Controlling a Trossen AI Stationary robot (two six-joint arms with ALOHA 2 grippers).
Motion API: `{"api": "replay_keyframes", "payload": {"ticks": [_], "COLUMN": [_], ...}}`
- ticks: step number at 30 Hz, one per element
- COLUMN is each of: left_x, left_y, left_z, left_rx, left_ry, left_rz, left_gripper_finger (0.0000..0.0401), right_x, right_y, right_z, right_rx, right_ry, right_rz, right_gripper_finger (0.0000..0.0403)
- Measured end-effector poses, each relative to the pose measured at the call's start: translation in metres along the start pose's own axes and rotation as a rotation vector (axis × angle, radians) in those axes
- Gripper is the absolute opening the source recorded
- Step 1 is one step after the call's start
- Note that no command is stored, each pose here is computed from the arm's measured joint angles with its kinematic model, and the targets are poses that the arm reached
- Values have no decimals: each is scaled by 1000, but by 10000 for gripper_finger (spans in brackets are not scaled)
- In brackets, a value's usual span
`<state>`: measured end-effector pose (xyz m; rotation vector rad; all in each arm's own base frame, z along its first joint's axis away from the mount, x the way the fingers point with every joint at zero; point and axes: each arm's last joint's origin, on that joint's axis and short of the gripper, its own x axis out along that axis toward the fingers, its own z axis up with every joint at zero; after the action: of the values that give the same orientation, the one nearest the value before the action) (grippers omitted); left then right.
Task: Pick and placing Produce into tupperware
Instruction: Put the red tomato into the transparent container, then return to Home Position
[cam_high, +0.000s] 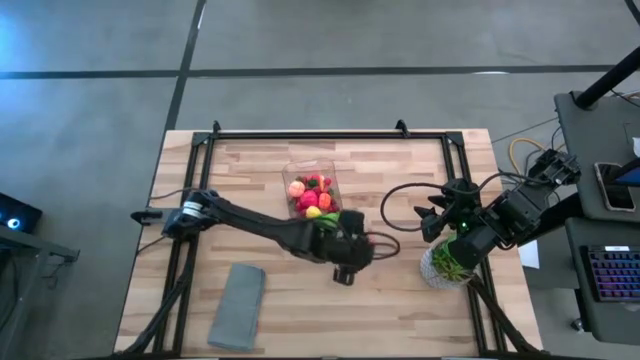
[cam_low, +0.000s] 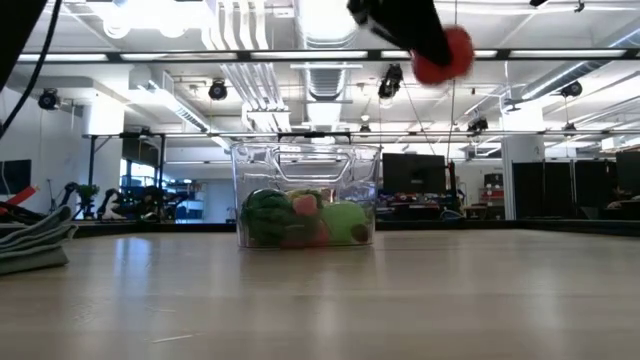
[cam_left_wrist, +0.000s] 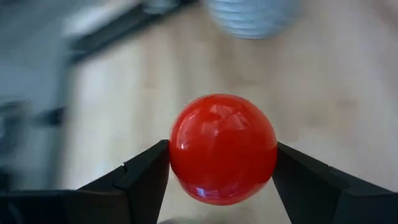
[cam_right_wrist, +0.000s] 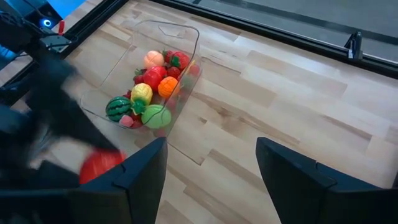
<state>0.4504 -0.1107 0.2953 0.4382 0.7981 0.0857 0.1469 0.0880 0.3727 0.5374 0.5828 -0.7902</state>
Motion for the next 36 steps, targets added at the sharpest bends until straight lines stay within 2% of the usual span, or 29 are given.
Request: {"api": "replay_keyframes", "payload": {"ticks": [3,5,11,13,18,25,31,36], "left_x": [-27,-39,-55,-54,-32,-16,-10,-14], "left_y": [22,40,96,111,124,108,101,102], "left_z": [1,-8,-66,-76,-91,-101,-108,-102], "left_rx": [-4,-45,-412,-503,-663,-651,-638,-638], "left_ry": [44,118,479,498,482,479,499,477], "left_rz": [213,285,396,386,199,176,173,179], "left_gripper_finger": [246,246,246,246,247,251,290,311], "right_x": [0,0,0,0,0,0,0,0], "right_y": [0,0,0,0,0,0,0,0], "right_z": [0,0,-1,-1,-1,-2,-2,-2], "right_rx": [-4,-3,-15,-25,-33,-35,-67,-89], "right_ry": [0,1,21,22,22,60,71,71], "right_rz": [0,1,0,0,0,2,3,4], "right_gripper_finger": [240,242,239,238,243,242,244,240]}}
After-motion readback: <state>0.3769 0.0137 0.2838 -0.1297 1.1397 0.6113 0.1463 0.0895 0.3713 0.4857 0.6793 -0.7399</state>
